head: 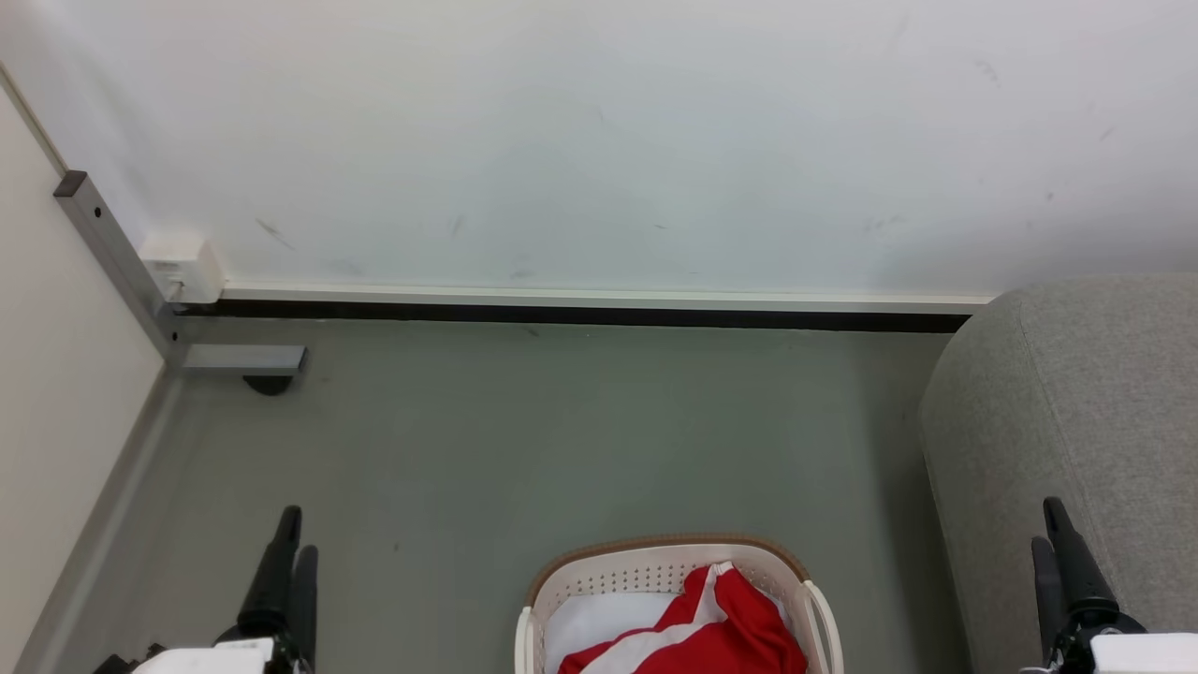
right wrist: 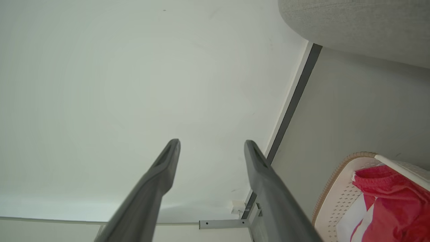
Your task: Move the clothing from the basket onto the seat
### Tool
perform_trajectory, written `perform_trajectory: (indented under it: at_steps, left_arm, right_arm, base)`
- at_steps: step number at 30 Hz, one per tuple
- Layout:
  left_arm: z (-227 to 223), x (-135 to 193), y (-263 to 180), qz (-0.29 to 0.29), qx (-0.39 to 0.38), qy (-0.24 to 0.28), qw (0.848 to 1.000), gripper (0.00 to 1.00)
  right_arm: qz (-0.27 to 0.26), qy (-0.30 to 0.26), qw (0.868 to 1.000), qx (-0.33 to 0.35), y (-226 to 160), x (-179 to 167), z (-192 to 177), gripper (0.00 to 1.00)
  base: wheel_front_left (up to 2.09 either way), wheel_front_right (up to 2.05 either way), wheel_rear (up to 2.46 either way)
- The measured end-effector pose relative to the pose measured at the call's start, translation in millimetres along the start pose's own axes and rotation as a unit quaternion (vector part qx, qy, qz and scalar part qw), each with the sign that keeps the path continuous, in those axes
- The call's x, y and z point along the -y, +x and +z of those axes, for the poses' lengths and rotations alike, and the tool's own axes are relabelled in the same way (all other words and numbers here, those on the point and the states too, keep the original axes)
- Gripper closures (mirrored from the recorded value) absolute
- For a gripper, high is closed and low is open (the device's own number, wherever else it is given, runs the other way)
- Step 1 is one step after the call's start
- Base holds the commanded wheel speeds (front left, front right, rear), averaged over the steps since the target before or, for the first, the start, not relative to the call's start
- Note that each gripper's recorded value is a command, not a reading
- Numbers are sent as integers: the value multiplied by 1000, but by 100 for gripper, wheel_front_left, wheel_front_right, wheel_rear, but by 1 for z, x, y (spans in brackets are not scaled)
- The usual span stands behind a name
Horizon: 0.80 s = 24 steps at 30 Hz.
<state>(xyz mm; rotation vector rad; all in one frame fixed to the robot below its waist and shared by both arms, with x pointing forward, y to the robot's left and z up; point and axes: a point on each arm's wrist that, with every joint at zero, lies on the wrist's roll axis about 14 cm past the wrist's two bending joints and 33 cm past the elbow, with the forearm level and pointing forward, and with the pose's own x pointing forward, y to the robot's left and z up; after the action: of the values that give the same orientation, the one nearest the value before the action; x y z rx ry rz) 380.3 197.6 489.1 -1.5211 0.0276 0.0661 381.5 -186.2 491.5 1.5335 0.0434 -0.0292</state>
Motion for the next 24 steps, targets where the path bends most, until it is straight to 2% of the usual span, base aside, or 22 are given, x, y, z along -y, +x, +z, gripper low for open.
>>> perform_trajectory:
  at_steps: [7,14,24]
  left_arm:
    - [2,11,1,-15,9,62,998,0]
    - [5,19,2,-24,20,126,992,0]
    - [-4,30,3,-35,19,241,970,0]
  right_arm:
    - [13,-44,999,0,2,-9,-5,0]
    - [25,-112,993,-6,3,-16,-12,0]
    - [46,-197,979,-4,3,-28,-18,0]
  base:
    - [0,0,0]
    - [0,0,0]
    - [0,0,0]
